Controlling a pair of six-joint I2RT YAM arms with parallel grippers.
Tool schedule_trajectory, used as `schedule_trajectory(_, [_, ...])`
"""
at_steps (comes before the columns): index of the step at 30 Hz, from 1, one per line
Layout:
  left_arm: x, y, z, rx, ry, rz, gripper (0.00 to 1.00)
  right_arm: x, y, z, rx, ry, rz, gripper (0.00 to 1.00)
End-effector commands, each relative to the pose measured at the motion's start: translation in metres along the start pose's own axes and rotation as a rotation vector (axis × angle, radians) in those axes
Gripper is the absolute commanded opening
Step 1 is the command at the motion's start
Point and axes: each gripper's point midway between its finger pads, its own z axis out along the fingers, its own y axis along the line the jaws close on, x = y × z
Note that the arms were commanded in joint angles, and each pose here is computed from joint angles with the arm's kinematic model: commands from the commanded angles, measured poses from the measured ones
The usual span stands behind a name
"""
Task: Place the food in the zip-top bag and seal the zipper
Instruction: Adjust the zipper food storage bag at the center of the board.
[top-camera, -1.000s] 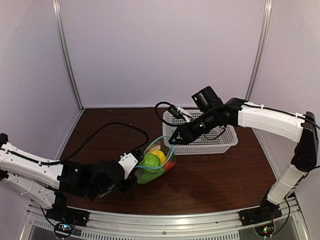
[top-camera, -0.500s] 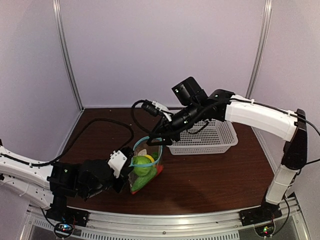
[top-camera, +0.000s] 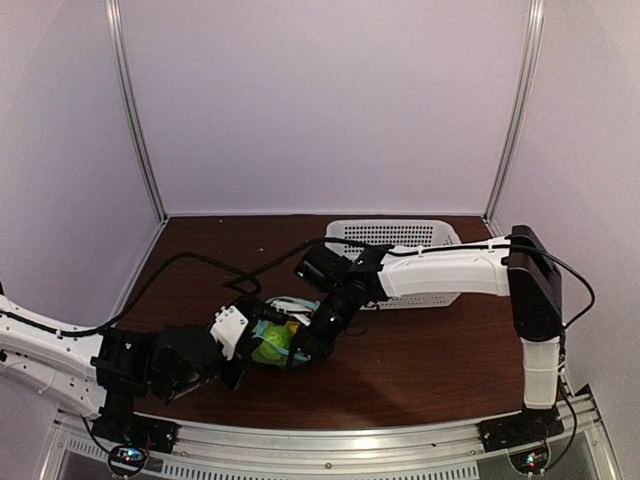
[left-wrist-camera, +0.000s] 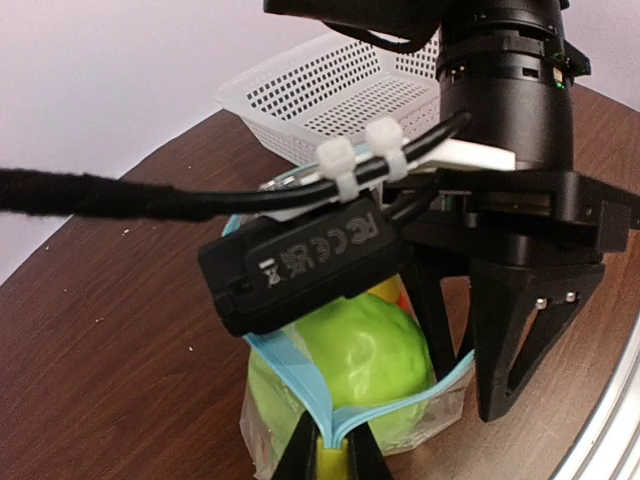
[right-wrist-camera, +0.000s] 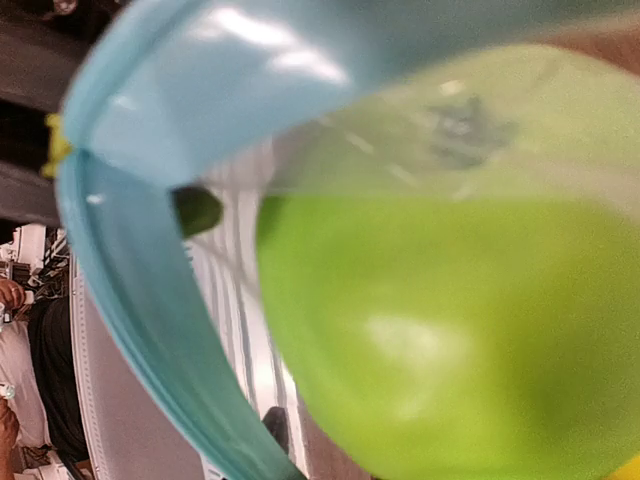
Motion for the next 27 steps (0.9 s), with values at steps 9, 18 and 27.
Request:
schedule_trajectory(9, [-0.028, 0.001, -0.010, 0.011, -0.115, -0.055, 0.00, -0.047, 0.050, -0.108, 0.017, -0.227, -0.192, 0.41])
schedule_trajectory(18, [-0.037, -0.018, -0.018, 0.140, -0.152, 0.029, 0.00, -0.022, 0.027, -0.149, 0.254, -0.107, -0.726, 1.00])
schedule_trajectory(27, [-0.038, -0.022, -0.020, 0.164, -0.137, 0.043, 0.00, -0.048, -0.028, -0.140, 0.426, -0.128, -0.767, 0.88])
